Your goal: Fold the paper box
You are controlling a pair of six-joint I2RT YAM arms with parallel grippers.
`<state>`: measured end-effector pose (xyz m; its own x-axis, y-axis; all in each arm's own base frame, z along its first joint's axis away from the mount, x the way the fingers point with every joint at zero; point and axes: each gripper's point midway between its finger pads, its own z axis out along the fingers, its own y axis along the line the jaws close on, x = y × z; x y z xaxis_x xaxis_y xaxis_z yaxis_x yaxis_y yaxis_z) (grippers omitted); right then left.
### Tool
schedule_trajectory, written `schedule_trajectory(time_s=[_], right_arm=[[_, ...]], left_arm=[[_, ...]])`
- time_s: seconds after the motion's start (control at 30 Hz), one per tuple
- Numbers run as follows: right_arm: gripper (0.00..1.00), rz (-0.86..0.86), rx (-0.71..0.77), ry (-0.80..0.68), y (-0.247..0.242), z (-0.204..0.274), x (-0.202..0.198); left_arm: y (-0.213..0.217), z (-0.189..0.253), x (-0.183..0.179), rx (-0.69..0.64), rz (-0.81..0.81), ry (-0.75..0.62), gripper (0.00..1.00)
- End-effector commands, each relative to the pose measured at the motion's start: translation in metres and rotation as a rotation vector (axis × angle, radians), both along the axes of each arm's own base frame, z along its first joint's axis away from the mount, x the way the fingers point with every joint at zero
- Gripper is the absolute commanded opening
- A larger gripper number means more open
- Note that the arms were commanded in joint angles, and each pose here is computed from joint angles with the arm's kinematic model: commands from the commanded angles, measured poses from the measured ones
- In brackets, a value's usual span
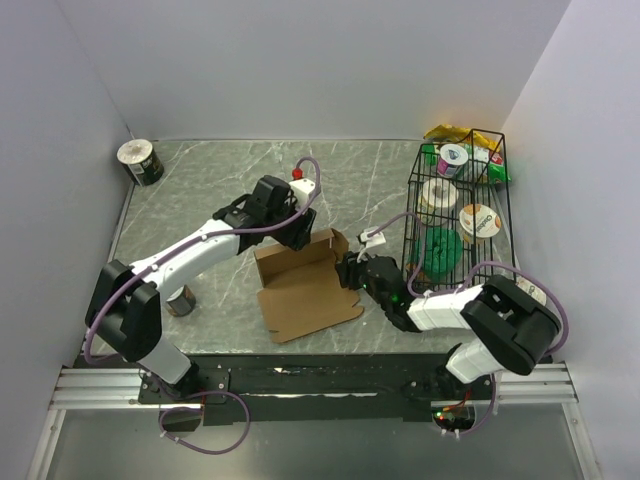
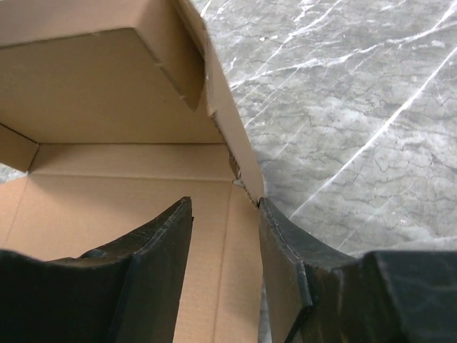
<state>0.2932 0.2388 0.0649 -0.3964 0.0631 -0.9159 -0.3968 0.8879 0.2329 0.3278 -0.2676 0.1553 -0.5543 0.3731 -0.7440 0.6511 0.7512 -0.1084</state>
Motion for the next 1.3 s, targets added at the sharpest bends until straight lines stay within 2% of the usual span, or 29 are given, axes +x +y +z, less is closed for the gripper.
schedule_trajectory(time_s=[0.0,0.13,0.2,0.3,0.43,0.6,0.8,0.83,1.07,1.27], right_arm=[[0.53,0.002,0.030,-0.015,0.000,0.018,-0.004],[0.64,0.005,0.023,0.006,-0.005,0.023,-0.011],[0.73,0.007,0.045,-0.005,-0.007,0.035,-0.015],[0.80,0.006,0.060,-0.013,-0.014,0.053,-0.022],[0.79,-0.029,0.103,0.015,-0.034,0.084,-0.014],[0.70,-0.177,0.125,0.118,-0.073,0.103,0.017],[0.65,-0.251,0.062,0.151,-0.087,0.105,0.060],[0.65,-0.249,0.030,0.184,-0.087,0.091,0.068],[0.64,-0.114,-0.122,0.240,-0.070,0.059,0.091],[0.63,0.068,-0.094,0.194,-0.050,0.056,0.069]], left_arm=[[0.000,-0.007,0.003,0.002,0.002,-0.012,0.55],[0.005,-0.012,0.003,0.017,0.014,-0.023,0.53],[0.007,-0.014,0.002,0.023,0.020,-0.028,0.52],[0.008,-0.014,0.002,0.029,0.019,-0.031,0.51],[0.006,-0.012,0.000,0.016,0.012,-0.032,0.48],[0.006,-0.010,-0.001,0.008,0.011,-0.032,0.46],[0.003,-0.010,-0.004,-0.005,-0.004,-0.024,0.45],[0.002,-0.010,-0.004,-0.007,-0.006,-0.024,0.45],[0.002,-0.011,-0.007,-0.011,-0.012,-0.018,0.43],[0.005,-0.014,-0.005,0.006,0.005,-0.014,0.42]])
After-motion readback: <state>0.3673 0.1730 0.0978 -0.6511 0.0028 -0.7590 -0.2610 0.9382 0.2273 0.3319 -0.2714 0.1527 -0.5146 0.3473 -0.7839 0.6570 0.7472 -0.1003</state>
